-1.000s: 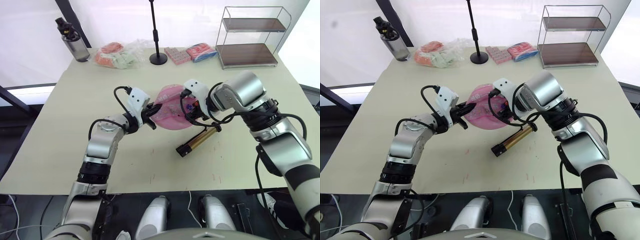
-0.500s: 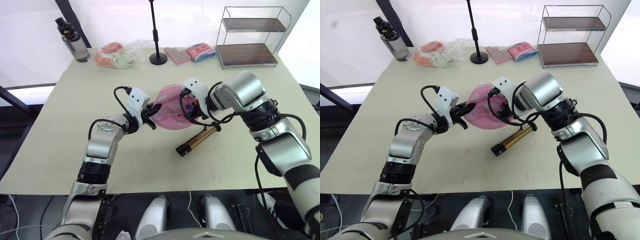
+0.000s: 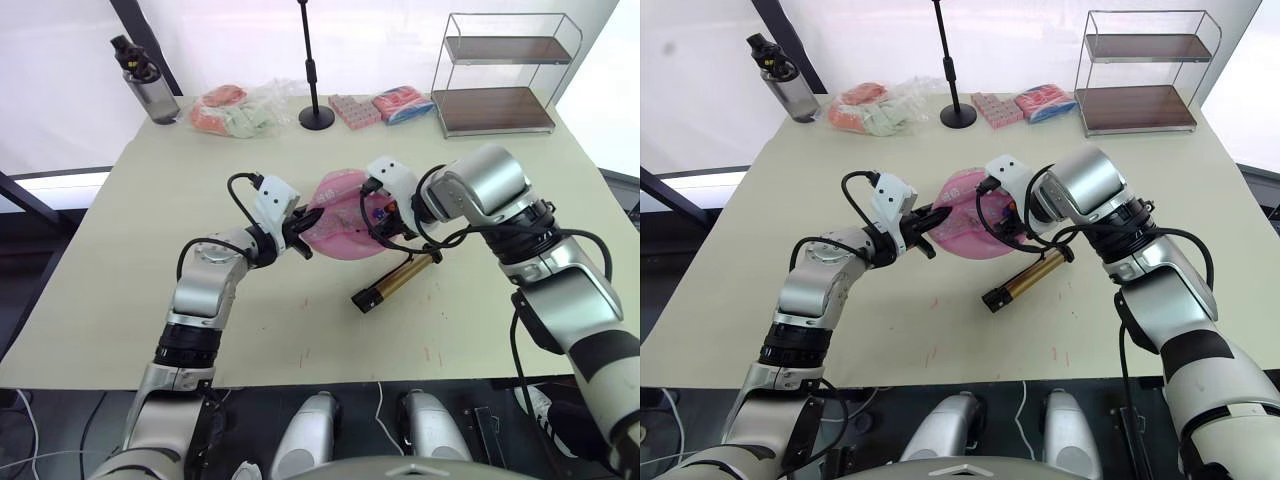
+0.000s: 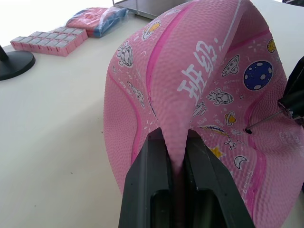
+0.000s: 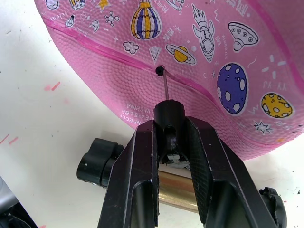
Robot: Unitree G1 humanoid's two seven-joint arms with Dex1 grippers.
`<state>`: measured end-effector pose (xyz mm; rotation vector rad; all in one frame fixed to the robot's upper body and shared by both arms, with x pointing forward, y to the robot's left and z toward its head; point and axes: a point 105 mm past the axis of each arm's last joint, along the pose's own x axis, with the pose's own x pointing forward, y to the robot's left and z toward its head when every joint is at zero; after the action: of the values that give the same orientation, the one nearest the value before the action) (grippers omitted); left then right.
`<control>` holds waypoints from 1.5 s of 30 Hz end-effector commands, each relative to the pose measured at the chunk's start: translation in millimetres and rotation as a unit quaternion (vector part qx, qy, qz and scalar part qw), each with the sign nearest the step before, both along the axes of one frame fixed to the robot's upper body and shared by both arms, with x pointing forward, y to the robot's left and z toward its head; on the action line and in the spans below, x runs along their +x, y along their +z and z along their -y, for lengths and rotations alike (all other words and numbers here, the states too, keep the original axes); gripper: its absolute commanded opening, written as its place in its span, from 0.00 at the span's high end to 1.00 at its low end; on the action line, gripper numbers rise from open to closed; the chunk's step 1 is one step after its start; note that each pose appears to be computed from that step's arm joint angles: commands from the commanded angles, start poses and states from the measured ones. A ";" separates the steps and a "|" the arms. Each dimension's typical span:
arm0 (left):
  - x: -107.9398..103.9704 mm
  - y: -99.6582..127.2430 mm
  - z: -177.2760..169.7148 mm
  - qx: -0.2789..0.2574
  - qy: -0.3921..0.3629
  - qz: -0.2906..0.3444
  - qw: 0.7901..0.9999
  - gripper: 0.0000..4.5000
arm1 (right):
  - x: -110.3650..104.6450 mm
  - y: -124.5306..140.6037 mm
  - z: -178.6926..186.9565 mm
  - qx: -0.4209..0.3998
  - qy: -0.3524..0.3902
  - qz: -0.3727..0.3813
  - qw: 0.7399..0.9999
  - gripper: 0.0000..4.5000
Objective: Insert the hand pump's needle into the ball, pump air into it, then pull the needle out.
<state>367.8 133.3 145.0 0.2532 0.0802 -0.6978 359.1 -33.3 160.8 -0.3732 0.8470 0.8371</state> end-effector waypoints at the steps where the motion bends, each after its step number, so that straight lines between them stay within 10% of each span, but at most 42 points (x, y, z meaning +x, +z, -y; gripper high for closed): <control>1: -4.1 -1.7 3.5 0.006 -0.008 -0.001 1.000 1.00 | -5.6 -2.1 -4.0 0.001 0.014 -0.006 1.000 0.92; 45: -12.0 -12.1 17.2 0.006 -0.046 -0.015 0.999 1.00 | 12.9 0.4 -23.9 -0.087 0.055 -0.013 0.995 0.92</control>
<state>364.6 132.9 141.3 0.2735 0.0762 -0.7051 370.0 -17.5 158.5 -0.5525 0.9509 0.8676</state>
